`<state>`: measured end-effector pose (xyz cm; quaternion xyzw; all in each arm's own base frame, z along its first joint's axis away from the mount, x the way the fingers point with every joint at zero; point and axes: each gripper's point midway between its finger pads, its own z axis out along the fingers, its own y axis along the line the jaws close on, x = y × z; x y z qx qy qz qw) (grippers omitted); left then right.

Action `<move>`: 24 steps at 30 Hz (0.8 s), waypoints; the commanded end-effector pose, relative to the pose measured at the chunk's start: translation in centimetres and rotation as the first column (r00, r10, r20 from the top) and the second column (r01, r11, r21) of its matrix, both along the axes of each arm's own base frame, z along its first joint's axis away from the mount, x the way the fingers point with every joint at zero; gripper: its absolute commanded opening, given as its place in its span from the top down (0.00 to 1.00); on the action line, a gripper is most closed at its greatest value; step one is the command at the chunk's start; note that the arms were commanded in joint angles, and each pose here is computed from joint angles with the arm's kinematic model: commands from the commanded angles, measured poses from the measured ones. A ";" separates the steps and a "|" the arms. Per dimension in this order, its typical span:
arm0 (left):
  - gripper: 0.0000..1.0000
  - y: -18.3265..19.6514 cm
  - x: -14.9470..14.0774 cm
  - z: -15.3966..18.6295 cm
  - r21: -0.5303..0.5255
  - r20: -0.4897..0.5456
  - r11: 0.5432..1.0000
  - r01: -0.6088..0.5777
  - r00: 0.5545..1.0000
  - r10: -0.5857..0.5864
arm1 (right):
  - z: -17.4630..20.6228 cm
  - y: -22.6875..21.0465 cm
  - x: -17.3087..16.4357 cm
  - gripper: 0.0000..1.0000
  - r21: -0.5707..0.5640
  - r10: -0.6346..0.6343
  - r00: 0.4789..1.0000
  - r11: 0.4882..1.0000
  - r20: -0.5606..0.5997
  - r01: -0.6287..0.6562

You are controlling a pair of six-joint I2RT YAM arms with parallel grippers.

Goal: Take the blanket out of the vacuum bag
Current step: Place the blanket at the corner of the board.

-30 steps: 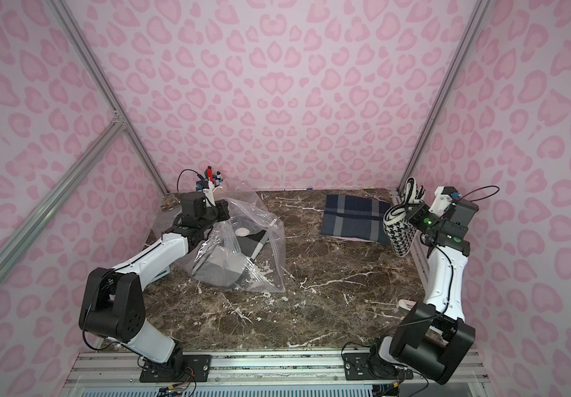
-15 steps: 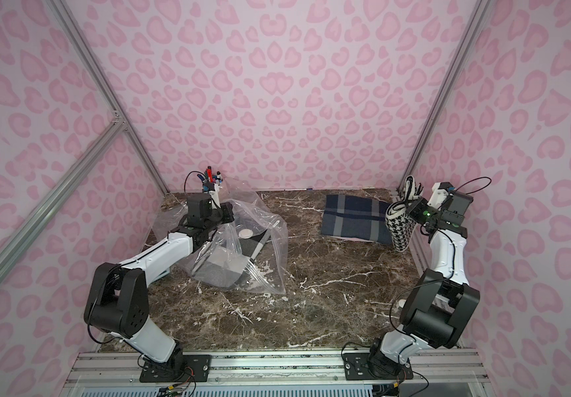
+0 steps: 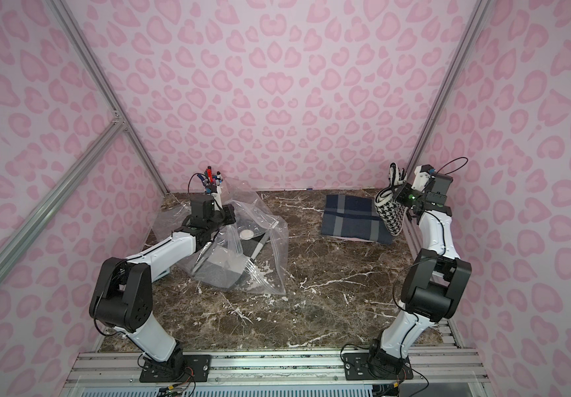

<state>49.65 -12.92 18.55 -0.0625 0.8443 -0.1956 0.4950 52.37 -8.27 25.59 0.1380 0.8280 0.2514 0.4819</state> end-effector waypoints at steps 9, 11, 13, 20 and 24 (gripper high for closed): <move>0.96 0.2 -0.1 0.0 0.006 0.014 1.000 -0.005 1.000 0.005 | -2.9 2.9 1.4 1.00 0.006 0.057 0.997 0.998 -0.049 -0.057; 0.96 0.2 -0.2 -0.2 0.004 0.012 1.000 -0.005 1.000 0.005 | -3.2 3.5 1.7 1.00 0.008 0.069 0.996 0.998 -0.054 -0.068; 0.96 0.1 -0.3 -0.3 0.001 0.010 1.000 -0.003 1.000 0.003 | -3.4 4.2 2.1 1.00 0.011 0.082 0.995 0.997 -0.058 -0.081; 0.96 0.2 -0.6 -0.9 -0.005 0.001 1.000 -0.002 1.000 0.002 | -4.7 7.0 3.6 1.00 0.019 0.127 0.988 0.992 -0.088 -0.125; 0.96 0.3 -0.8 -1.2 -0.001 -0.005 1.000 -0.002 1.000 0.002 | -5.5 8.0 4.0 1.00 0.032 0.133 0.987 0.991 -0.087 -0.131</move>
